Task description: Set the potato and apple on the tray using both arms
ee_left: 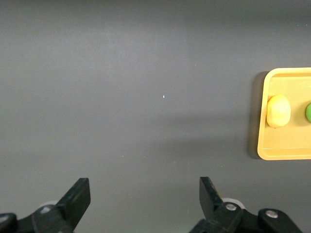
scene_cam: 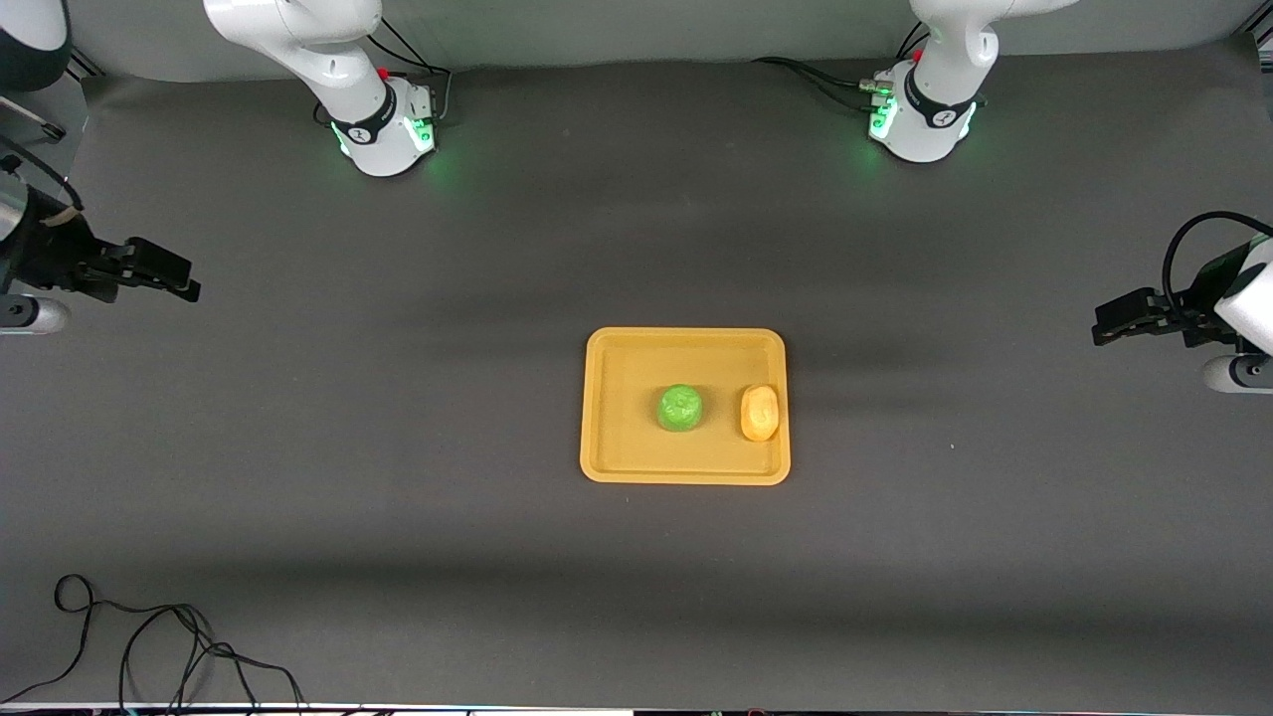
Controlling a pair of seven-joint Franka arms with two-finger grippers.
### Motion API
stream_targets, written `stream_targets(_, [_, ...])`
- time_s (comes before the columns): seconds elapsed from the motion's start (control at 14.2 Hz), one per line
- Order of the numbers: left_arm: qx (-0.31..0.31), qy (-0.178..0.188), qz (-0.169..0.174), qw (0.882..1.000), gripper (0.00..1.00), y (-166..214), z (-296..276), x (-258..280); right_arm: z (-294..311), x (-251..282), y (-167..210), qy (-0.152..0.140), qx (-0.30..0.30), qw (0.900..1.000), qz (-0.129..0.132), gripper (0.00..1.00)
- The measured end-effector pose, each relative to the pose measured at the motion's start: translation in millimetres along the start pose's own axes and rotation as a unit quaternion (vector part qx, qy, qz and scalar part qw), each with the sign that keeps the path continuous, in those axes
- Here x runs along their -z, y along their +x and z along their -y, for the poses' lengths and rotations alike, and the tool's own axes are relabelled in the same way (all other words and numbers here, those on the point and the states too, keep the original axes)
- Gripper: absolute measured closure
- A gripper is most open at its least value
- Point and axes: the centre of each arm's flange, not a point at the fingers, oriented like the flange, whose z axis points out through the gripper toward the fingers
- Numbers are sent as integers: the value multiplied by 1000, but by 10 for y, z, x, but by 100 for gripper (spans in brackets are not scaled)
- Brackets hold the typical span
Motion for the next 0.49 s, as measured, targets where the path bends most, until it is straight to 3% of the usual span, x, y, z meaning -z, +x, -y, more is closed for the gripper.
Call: stream_targets(0.49, [0, 0, -3, 1000, 0, 1, 0, 25, -38, -10, 6, 0, -4, 1000, 0, 0])
